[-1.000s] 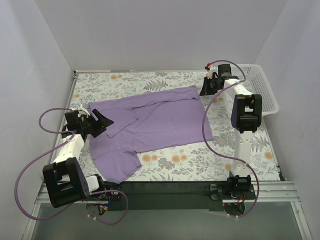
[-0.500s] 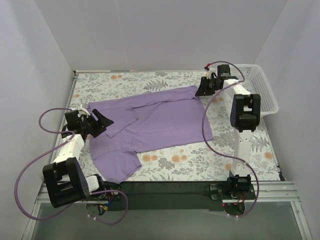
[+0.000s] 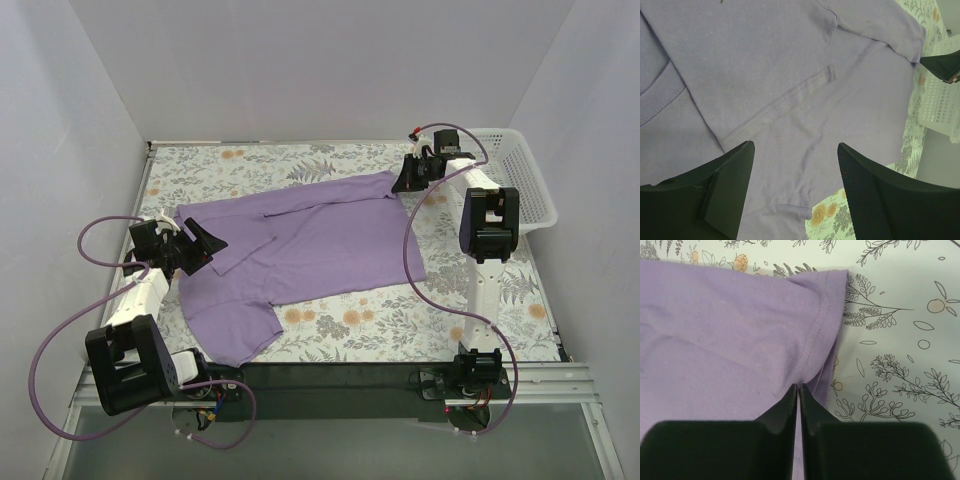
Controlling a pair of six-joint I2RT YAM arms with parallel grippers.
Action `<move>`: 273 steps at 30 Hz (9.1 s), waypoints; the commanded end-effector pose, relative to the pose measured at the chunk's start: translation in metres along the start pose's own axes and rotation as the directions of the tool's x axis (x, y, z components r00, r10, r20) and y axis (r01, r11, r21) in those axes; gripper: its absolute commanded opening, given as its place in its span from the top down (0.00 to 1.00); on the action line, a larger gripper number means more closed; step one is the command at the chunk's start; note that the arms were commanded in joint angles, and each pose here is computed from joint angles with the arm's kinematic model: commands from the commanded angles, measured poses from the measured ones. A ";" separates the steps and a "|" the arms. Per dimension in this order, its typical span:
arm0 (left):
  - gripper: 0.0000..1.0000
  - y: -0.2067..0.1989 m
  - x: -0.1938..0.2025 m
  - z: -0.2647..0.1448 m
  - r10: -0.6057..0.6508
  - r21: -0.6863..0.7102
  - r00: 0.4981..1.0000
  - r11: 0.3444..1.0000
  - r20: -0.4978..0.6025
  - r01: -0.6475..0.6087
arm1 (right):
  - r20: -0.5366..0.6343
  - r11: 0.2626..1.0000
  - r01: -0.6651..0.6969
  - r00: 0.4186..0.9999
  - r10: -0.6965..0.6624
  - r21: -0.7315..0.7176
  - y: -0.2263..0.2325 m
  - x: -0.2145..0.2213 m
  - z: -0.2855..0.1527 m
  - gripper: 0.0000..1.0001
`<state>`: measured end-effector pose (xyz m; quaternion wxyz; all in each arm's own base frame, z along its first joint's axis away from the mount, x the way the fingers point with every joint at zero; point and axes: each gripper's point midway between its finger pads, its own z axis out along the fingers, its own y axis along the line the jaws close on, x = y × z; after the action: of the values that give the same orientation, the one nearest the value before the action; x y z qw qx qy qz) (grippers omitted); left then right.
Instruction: Fold and stack the t-shirts
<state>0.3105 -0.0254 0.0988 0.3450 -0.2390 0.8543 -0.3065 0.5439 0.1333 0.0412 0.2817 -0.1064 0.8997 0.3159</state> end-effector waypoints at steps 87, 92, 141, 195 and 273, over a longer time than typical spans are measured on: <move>0.30 -0.063 -0.008 -0.105 -0.043 -0.140 0.980 0.988 0.196 0.071 | 0.306 0.035 0.838 0.237 -0.922 -0.545 0.460 0.320 0.014 0.99; 0.32 -0.079 0.009 -0.093 -0.054 -0.005 0.993 0.998 0.100 0.055 | 0.156 0.422 0.749 0.563 -0.811 -0.511 0.428 0.246 0.035 0.99; 0.77 -0.014 0.203 0.002 0.196 -0.397 0.765 0.761 -0.613 -0.513 | 0.321 0.643 0.581 0.813 -0.486 -0.498 0.219 0.127 -0.137 0.30; 1.00 -0.045 0.172 -0.081 0.252 -0.280 0.798 0.843 -0.548 -0.459 | -0.220 0.300 0.902 0.238 -0.946 -0.311 0.053 0.235 -0.153 0.99; 1.00 -0.066 -0.043 -0.034 0.288 -0.468 0.956 0.840 -0.046 -0.275 | -0.198 0.604 0.778 0.573 -0.795 -0.175 0.040 0.112 -0.126 0.99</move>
<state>0.2961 -0.0382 0.1609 0.2752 -0.1928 0.9414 -0.0281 0.3694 0.0718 0.0633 0.2548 -0.5553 0.7748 0.1624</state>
